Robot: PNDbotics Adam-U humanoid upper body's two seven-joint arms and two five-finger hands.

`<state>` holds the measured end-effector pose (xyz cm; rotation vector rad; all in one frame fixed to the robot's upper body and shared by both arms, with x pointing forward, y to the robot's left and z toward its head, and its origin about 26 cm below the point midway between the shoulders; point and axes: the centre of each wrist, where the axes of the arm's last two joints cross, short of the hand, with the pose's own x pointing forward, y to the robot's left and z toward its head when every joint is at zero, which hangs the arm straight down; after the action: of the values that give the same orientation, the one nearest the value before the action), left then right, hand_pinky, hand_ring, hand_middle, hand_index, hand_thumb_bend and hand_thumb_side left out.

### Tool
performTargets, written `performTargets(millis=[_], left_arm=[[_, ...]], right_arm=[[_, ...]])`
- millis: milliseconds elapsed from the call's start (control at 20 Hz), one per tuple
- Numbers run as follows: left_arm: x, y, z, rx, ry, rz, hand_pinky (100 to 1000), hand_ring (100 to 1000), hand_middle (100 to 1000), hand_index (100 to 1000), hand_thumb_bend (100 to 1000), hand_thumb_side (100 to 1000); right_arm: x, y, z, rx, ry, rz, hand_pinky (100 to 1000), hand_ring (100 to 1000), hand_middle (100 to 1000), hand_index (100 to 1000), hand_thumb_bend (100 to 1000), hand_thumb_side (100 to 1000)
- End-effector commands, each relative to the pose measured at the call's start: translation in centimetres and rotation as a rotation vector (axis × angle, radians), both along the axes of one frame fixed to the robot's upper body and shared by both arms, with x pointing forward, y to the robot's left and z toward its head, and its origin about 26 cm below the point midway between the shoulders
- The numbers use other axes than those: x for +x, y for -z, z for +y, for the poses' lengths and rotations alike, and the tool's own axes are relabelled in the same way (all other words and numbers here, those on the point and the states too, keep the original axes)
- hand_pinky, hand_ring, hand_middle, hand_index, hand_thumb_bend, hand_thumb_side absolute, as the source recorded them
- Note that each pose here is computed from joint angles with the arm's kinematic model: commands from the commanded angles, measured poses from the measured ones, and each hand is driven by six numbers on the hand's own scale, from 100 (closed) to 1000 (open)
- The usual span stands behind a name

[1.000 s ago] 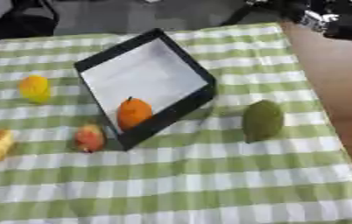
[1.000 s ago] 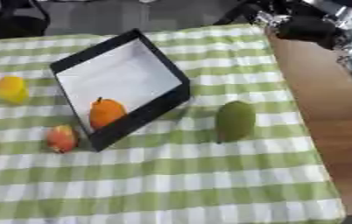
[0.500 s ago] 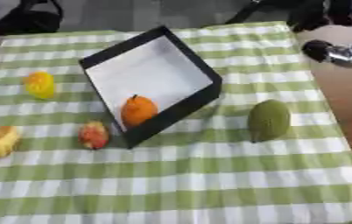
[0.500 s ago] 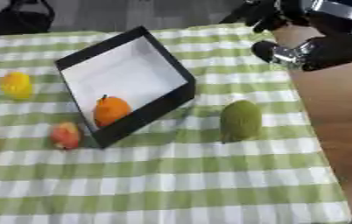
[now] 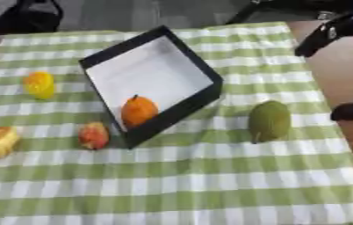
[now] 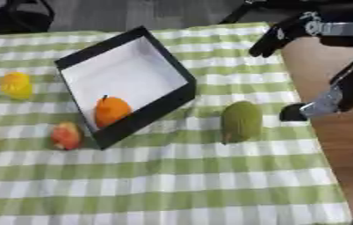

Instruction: Pick up objects on the table and place them in the box.

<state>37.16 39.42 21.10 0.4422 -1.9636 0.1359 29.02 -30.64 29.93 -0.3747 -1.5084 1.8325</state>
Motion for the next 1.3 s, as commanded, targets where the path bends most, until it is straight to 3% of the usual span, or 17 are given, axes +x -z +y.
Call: performTargets(millis=[50, 400, 700, 750, 800, 1300], left_arm=[[-0.4, -1.8, 0.5, 0.037, -0.007, -0.034, 796, 840, 826, 918, 275, 803], [-0.2, -1.5, 0.1, 0.030, 0.006, -0.022, 795, 839, 824, 916, 274, 806], [-0.2, -1.5, -0.3, 0.028, 0.019, -0.023, 795, 838, 821, 915, 271, 808], [-0.2, -1.5, -0.3, 0.028, 0.020, -0.024, 795, 838, 821, 914, 271, 807], [-0.2, -1.6, -0.4, 0.027, 0.021, -0.027, 795, 838, 820, 913, 271, 807], [-0.3, -1.3, -0.8, 0.011, 0.031, -0.032, 794, 837, 819, 911, 269, 811]], right_arm=[[-0.4, -0.5, 0.4, -0.075, 0.022, -0.032, 883, 840, 827, 889, 547, 300], [0.1, 1.0, 2.3, -0.152, 0.069, -0.077, 878, 836, 819, 880, 536, 299], [0.4, 2.7, 3.8, -0.169, 0.111, -0.045, 871, 825, 804, 861, 540, 311], [0.5, 3.0, 3.9, -0.171, 0.120, -0.038, 871, 825, 802, 857, 554, 262], [0.7, 3.4, 4.0, -0.174, 0.129, -0.030, 870, 825, 803, 856, 540, 313], [3.4, 7.3, 3.5, -0.182, 0.189, 0.009, 865, 813, 779, 838, 524, 289]])
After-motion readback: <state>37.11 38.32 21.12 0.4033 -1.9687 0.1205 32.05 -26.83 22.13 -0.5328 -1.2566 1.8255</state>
